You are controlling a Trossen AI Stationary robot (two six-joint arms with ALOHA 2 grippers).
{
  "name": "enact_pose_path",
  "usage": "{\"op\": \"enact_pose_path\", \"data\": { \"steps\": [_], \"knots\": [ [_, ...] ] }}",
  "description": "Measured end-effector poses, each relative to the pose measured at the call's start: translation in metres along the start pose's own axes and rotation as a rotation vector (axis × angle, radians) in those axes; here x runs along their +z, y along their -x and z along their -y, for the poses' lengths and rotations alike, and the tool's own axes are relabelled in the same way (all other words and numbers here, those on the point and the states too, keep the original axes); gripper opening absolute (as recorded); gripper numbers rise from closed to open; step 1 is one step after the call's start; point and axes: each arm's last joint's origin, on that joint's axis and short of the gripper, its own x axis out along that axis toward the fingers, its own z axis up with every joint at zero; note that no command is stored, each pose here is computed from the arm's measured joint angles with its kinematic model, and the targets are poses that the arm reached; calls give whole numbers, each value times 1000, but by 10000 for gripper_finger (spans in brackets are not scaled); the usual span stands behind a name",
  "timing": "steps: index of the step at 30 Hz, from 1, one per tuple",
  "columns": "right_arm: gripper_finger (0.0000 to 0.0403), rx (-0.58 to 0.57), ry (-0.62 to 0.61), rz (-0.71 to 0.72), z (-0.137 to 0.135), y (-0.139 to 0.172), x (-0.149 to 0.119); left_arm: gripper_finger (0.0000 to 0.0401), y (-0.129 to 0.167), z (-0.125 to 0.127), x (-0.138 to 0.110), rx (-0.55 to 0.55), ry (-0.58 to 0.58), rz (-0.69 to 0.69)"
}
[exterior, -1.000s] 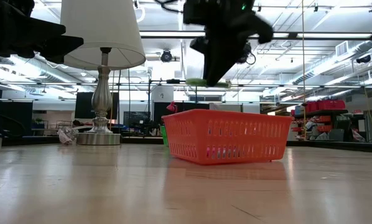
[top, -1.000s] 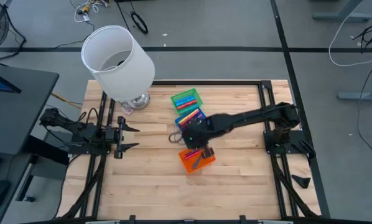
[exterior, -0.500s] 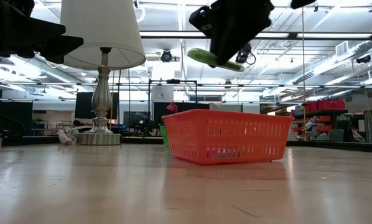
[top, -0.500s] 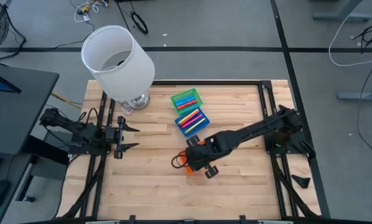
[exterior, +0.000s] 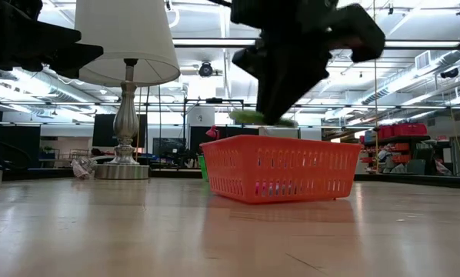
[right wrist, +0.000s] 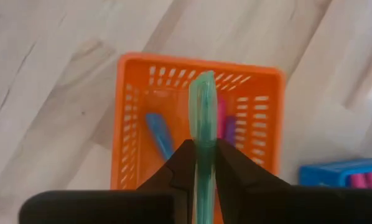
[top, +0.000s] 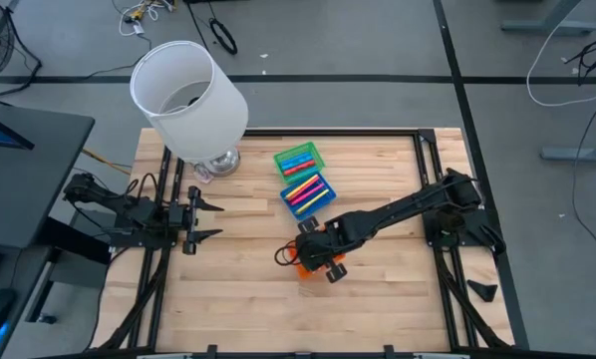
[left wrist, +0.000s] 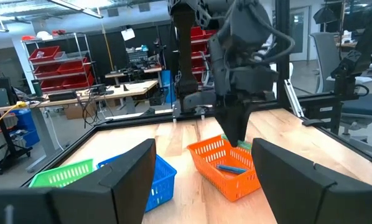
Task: Pick & Place Markers
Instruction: Put the green marker pen into the orange bin, then return to Home Position
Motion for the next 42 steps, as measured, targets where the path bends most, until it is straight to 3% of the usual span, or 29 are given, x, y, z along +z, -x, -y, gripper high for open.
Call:
{"op": "enact_pose_path", "data": {
  "steps": [18,26,42],
  "knots": [
    [43,-10,25,-6,3,-40,-27,273,0,0,0,0,-1,-2],
    [45,16,58,6,2,-44,-27,273,0,0,0,0,0,-1],
    [153,17,83,6,0,-44,-26,273,0,0,0,0,-1,-3]
  ]
}}
